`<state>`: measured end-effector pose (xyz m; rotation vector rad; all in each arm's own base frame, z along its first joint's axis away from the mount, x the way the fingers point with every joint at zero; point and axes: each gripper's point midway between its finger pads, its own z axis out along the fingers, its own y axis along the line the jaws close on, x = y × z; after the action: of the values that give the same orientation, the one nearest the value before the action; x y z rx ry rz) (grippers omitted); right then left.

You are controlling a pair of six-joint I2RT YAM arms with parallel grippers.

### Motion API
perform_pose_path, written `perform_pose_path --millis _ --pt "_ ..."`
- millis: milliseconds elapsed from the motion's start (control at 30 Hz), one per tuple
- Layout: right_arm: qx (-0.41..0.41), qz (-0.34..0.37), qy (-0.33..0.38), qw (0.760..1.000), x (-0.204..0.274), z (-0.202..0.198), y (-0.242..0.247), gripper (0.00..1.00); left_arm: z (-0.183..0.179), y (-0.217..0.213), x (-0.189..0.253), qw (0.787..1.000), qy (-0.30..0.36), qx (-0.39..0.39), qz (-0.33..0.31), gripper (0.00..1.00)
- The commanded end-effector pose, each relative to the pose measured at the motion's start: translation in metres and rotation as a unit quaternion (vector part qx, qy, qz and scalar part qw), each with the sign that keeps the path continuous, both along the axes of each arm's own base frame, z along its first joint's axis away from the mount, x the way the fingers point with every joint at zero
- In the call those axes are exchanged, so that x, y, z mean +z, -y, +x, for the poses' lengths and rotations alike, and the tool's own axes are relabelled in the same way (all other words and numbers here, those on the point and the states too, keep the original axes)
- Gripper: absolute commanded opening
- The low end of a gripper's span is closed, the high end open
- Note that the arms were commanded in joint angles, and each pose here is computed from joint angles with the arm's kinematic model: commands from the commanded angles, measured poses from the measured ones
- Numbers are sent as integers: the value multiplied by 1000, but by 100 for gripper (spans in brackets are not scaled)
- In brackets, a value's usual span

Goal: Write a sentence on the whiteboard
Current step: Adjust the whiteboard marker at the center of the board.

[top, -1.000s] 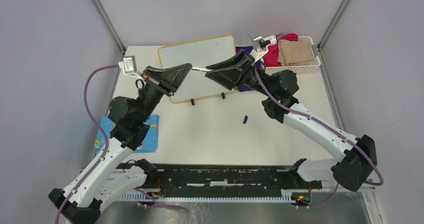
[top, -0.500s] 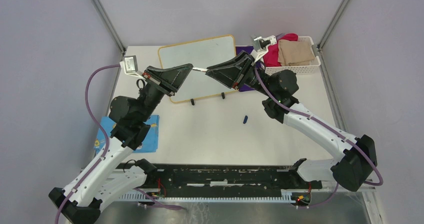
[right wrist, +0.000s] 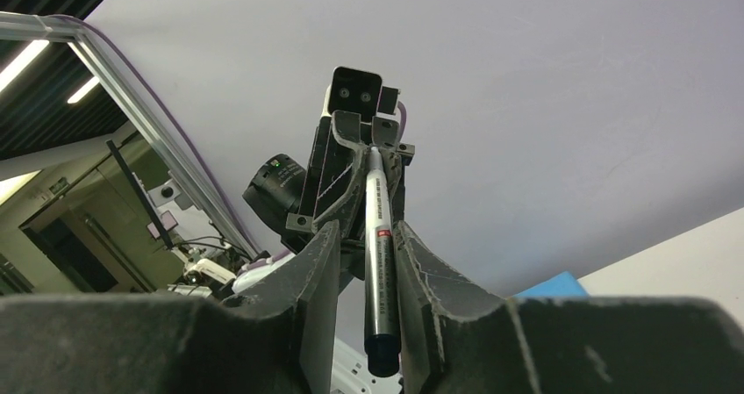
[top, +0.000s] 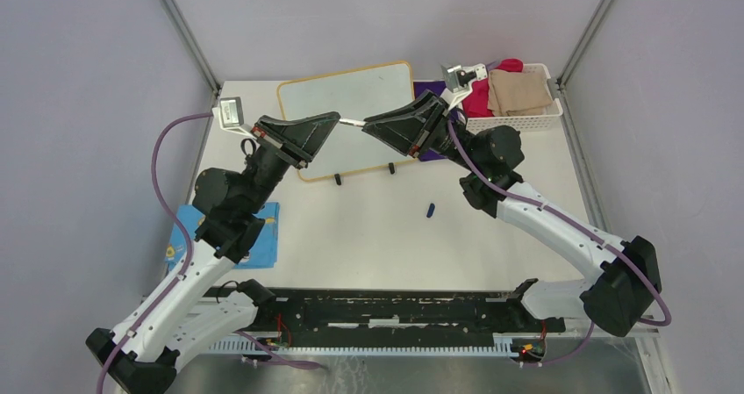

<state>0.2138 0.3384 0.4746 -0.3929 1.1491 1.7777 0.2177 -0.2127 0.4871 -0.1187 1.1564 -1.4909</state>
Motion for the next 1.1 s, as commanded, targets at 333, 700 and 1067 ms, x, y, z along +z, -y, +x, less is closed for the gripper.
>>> perform_pose_path --millis 333,700,1067 --pt "14 41 29 999 22 -14 10 32 0 2 -2 1000 -3 -9 -5 2" --pt "4 46 16 999 20 -9 11 30 1 5 -5 1000 -8 -15 -2 2" --pt "-2 52 12 999 20 -7 12 23 0 5 -8 1000 -8 -15 1 2"
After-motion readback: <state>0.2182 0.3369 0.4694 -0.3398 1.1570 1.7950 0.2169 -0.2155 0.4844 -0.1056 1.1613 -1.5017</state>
